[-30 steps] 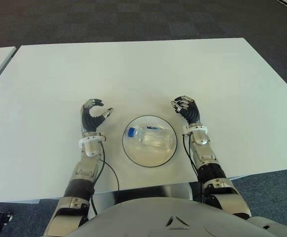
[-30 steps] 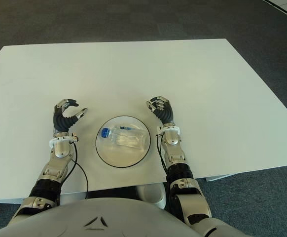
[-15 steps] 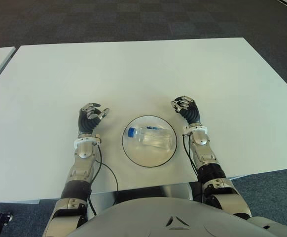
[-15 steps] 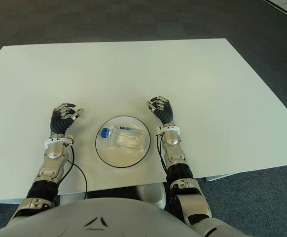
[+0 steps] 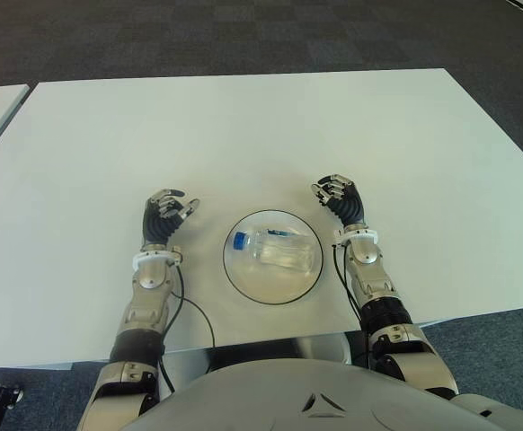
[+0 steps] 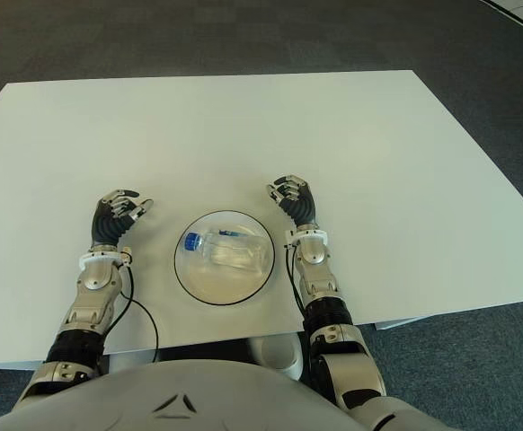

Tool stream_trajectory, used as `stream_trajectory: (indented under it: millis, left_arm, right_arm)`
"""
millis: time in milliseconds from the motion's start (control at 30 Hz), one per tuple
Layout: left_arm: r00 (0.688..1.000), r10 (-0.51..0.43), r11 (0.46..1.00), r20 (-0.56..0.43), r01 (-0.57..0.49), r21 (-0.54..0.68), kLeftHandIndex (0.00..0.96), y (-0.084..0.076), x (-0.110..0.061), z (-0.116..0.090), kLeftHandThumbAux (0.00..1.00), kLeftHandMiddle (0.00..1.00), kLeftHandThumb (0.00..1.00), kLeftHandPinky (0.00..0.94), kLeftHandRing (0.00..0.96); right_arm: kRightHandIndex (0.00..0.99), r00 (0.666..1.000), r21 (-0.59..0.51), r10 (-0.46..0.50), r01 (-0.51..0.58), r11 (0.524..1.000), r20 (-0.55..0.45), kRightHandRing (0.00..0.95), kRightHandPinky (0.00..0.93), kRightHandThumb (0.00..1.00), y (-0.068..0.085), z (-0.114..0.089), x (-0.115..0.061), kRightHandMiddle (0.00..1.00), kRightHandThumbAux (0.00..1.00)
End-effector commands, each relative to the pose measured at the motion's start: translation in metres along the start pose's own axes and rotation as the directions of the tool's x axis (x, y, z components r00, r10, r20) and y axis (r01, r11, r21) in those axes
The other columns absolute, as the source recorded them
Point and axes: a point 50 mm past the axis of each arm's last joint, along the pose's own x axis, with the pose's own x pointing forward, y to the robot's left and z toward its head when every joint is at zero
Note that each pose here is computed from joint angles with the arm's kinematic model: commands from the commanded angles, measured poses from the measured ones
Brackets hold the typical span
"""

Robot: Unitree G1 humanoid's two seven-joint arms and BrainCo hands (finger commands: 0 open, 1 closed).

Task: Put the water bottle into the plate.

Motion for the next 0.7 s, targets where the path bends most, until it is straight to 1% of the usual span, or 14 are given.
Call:
stream_trajectory:
  millis: [33, 233, 467, 700]
  left_arm:
    - [0.999, -0.054, 0.998, -0.010, 0.054, 0.014, 0.435, 0.0013, -0.0035, -0.0041, 0.717, 0.676, 0.707, 0.641, 0.663]
    - [0.994, -0.105, 0.994, -0.001, 0.105, 0.039, 0.435, 0.0015, -0.0029, -0.0039, 0.717, 0.659, 0.704, 0.627, 0.649]
    - [0.992, -0.123, 0.991, -0.007, 0.123, 0.051, 0.435, 0.0002, -0.0023, -0.0042, 0.717, 0.644, 0.702, 0.616, 0.637]
    - [0.991, -0.135, 0.990, -0.022, 0.136, 0.026, 0.434, 0.0000, -0.0012, -0.0078, 0.717, 0.637, 0.701, 0.609, 0.631]
  right_arm:
    - [0.435, 1.000, 0.003, 0.005, -0.005, 1.000, -0.009, 0.644, 0.614, 0.710, 0.0006, -0.0032, -0.0021, 0.634, 0.728]
    - [0.436, 1.000, 0.004, 0.007, -0.007, 1.000, -0.011, 0.642, 0.609, 0.710, 0.0008, -0.0036, -0.0022, 0.634, 0.728]
    - [0.435, 1.000, 0.000, 0.006, -0.006, 1.000, -0.013, 0.643, 0.596, 0.710, 0.0005, -0.0037, -0.0021, 0.635, 0.728]
    - [0.435, 1.000, 0.006, 0.010, -0.010, 1.000, -0.012, 0.647, 0.613, 0.710, 0.0006, -0.0037, -0.0018, 0.638, 0.728]
